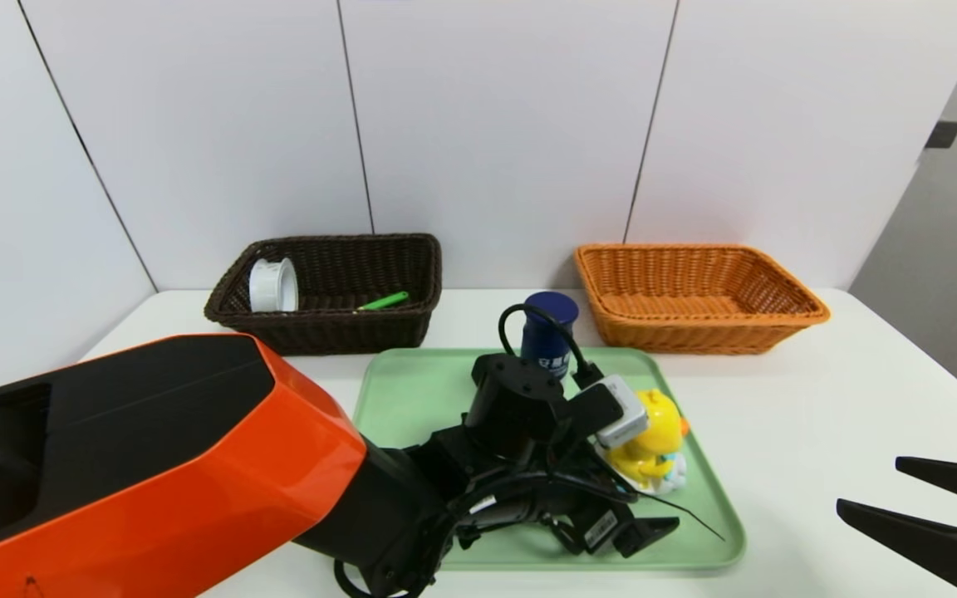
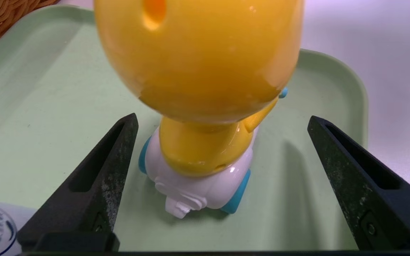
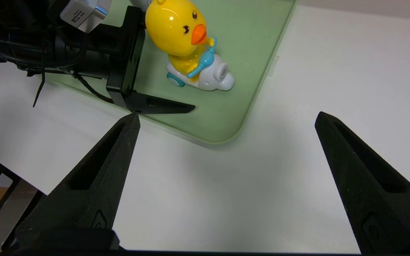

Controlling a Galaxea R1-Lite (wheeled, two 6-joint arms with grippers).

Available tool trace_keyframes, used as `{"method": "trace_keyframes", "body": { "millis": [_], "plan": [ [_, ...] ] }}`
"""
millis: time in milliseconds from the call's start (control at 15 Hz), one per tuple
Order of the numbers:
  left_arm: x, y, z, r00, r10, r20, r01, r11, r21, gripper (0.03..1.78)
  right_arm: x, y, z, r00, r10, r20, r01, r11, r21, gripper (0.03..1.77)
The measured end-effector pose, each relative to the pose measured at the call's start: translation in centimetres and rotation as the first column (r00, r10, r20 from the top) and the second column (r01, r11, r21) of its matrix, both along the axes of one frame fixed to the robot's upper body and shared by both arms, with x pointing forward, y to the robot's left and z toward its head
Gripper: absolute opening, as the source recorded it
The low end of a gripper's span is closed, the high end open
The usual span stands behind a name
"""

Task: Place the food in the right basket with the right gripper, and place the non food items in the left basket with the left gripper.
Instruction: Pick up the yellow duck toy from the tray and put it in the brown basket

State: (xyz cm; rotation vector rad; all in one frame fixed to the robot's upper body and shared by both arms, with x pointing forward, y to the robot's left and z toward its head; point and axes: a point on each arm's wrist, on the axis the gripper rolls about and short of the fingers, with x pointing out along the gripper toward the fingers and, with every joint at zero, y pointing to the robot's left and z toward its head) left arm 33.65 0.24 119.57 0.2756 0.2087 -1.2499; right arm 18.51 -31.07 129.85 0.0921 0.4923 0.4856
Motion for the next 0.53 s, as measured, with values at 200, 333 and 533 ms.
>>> {"method": "trace_keyframes", "body": {
  "millis": [200, 333, 533],
  "plan": [
    [-0.2, -0.6, 0.1, 1.0, -0.01, 0.004, 0.01, 1.0, -0.009, 1.69, 0.0, 0.0, 0.0, 1.0, 0.0, 0.0, 0.0, 1.0, -0.001, 1.7],
    [-0.1, -0.9, 0.1, 1.0, -0.013, 0.007, 0.013, 1.0, -0.013, 1.69, 0.0, 0.0, 0.0, 1.0, 0.0, 0.0, 0.0, 1.0, -0.001, 1.7],
    [0.1, -1.2, -0.2, 1.0, -0.014, 0.007, 0.015, 1.0, -0.012, 1.69, 0.0, 0.0, 0.0, 1.0, -0.001, -0.001, 0.001, 1.0, 0.0, 1.7]
  ]
}}
